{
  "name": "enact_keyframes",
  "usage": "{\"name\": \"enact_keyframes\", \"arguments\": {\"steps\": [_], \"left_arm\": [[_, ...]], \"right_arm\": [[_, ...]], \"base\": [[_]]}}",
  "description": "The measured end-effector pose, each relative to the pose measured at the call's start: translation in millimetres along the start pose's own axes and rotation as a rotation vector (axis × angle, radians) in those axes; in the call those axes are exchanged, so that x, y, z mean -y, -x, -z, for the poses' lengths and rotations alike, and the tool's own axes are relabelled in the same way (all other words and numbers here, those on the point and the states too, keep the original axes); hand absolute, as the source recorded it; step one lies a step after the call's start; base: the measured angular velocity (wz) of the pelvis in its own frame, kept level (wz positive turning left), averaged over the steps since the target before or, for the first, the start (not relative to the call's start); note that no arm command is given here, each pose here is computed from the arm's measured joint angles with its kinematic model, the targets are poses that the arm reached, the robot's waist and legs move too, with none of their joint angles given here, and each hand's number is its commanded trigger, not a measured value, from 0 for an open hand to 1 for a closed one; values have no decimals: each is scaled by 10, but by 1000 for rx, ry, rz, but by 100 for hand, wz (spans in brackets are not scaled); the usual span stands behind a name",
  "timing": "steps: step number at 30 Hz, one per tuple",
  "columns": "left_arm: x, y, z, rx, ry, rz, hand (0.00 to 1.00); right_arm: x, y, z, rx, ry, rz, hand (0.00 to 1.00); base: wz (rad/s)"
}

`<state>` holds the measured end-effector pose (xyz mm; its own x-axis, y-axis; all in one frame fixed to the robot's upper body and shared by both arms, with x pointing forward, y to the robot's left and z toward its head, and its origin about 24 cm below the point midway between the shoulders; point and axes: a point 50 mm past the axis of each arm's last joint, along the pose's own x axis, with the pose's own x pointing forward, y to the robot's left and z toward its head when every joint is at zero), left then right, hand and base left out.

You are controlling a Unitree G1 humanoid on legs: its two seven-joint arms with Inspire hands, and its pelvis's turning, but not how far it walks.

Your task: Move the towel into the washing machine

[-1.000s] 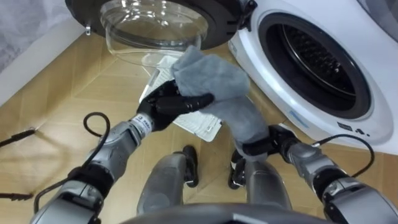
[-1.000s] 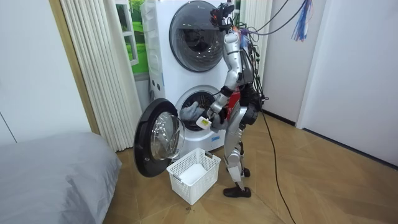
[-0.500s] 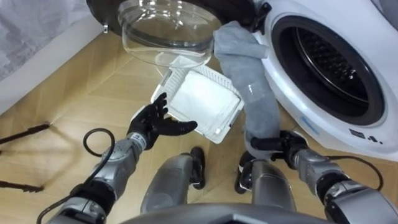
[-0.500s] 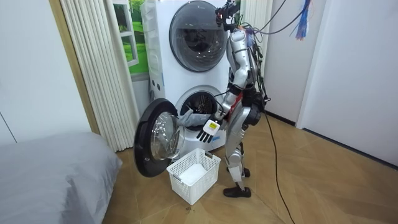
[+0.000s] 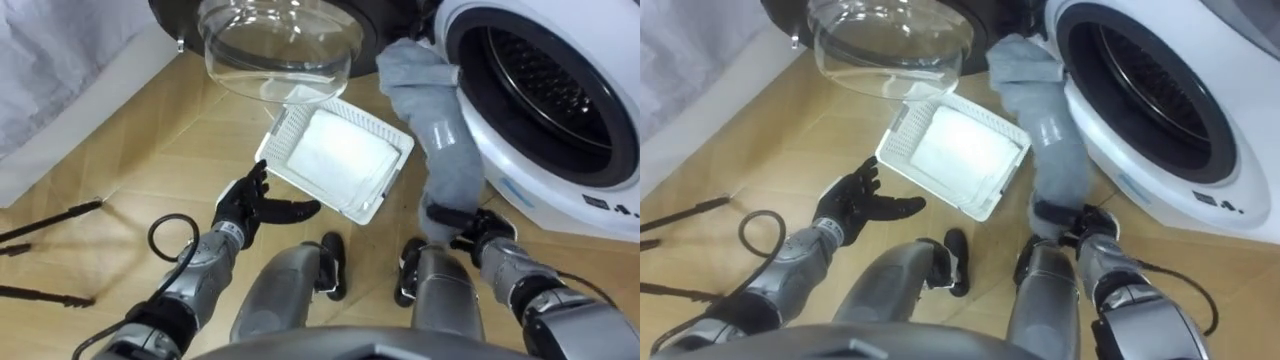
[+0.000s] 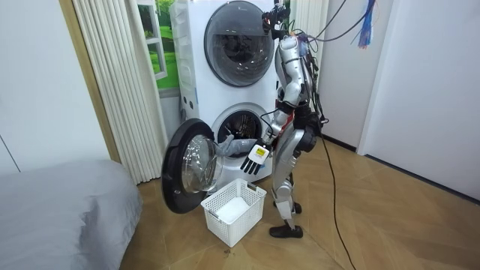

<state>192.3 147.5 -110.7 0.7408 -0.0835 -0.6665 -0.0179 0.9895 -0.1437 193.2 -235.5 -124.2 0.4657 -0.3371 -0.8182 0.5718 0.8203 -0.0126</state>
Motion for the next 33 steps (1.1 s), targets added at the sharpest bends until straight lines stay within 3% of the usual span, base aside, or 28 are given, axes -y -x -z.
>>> {"name": "enact_keyframes", "arguments": {"steps": [10, 16, 20, 26, 33], "left_arm": [[78, 32, 47, 20, 41, -50, 0], [56, 46, 62, 29, 47, -79, 0], [46, 49, 49, 39, 49, -91, 0], [40, 63, -50, 88, 64, -85, 0], [-57, 87, -106, 126, 41, -114, 0]], "right_arm": [[-85, 50, -213, 89, -160, 134, 100], [-44, 93, -385, 122, -337, 277, 100], [35, 102, -456, 66, -543, 381, 100], [-136, 146, -715, -25, -818, 343, 100], [-136, 149, -804, -77, -877, 357, 100]], "base": [[-7], [1], [1], [13], [5]]}}
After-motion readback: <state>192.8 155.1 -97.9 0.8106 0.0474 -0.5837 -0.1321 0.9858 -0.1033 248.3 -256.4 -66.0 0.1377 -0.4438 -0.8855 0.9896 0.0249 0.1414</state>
